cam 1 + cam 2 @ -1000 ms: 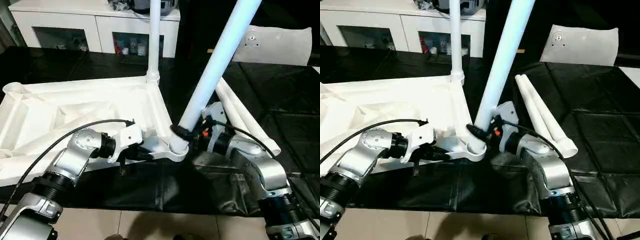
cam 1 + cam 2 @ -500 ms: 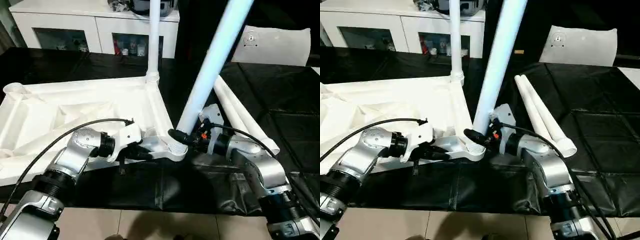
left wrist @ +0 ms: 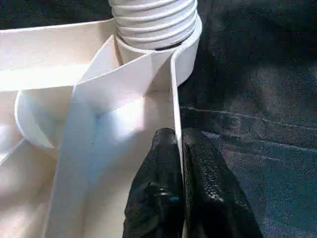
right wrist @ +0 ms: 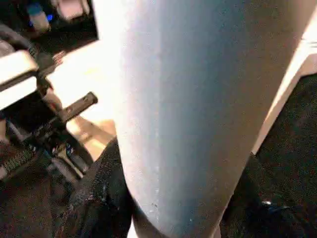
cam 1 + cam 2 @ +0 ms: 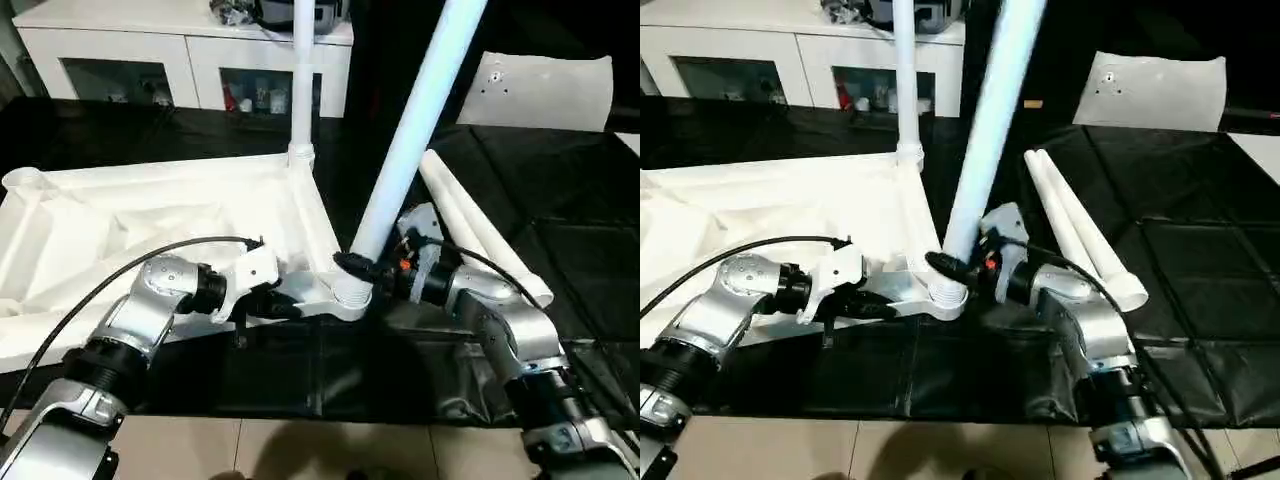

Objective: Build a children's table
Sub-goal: Insert table leg to table base

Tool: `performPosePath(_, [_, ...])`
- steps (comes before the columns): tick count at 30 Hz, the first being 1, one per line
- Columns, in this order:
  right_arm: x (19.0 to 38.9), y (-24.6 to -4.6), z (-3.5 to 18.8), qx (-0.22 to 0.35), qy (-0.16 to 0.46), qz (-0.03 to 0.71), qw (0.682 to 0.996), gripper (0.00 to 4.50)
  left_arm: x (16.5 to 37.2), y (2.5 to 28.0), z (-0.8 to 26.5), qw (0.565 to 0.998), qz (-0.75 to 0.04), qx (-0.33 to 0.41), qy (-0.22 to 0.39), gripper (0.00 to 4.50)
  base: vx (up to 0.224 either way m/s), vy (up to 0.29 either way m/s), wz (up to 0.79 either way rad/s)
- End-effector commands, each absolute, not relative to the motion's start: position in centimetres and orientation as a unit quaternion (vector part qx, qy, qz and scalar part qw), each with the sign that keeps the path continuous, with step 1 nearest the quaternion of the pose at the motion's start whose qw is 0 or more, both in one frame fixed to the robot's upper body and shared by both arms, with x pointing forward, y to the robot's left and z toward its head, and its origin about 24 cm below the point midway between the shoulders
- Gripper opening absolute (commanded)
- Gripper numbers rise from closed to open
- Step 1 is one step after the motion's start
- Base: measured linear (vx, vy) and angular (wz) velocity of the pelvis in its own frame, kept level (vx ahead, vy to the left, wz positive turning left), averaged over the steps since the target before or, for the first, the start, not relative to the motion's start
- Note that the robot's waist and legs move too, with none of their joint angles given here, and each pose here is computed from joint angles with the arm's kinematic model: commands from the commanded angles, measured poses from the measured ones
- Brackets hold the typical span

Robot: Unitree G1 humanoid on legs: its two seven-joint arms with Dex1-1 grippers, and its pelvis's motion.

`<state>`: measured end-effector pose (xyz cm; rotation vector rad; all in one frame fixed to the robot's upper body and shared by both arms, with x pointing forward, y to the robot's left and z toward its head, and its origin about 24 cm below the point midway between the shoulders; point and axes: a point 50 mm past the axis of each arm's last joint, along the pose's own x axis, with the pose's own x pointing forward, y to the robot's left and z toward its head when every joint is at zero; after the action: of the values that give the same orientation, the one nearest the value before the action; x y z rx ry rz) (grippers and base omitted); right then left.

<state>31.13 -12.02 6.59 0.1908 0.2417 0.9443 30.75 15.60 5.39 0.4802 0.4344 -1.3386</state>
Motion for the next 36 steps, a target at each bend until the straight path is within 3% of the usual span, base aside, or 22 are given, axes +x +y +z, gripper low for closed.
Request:
performPosePath(1, [31.2,-14.1,5.0,0.111,0.145,0.402,0.897,1.9,30.6,15.3,5.2,0.722,-0.624,0.227,0.198,0.0,0.0,0.0,0.0])
performPosePath(10, [28.5,-15.1,2.6,0.104,0.138,0.376,0.91,1.89,31.3,15.7,5.4,0.733,-0.608,0.233,0.195,0.0,0.0,0.0,0.0])
performPosePath(16, [27.0,-14.9,1.9,0.037,0.133,0.386,0.912,1.89,31.4,15.7,5.5,0.733,-0.608,0.236,0.195,0.0,0.0,0.0,0.0])
performPosePath(17, [26.7,-14.3,1.9,-0.007,0.134,0.411,0.901,1.89,31.3,15.6,5.3,0.728,-0.611,0.24,0.198,0.0,0.0,0.0,0.0])
performPosePath(22, [27.0,-13.1,2.6,-0.049,0.133,0.459,0.877,1.89,31.2,15.6,5.2,0.723,-0.613,0.247,0.199,0.0,0.0,0.0,0.0])
performPosePath(25, [27.1,-12.8,2.8,-0.053,0.134,0.471,0.87,1.89,31.1,15.6,5.1,0.722,-0.614,0.25,0.2,0.0,0.0,0.0,0.0])
performPosePath(27, [27.5,-12.2,3.2,-0.062,0.142,0.51,0.846,1.89,30.9,15.7,5.0,0.714,-0.618,0.26,0.202,0.0,0.0,0.0,0.0])
performPosePath(36, [27.8,-11.8,3.3,-0.063,0.16,0.576,0.799,1.89,30.8,15.2,5.9,0.67,-0.657,0.283,0.197,0.0,0.0,0.0,0.0])
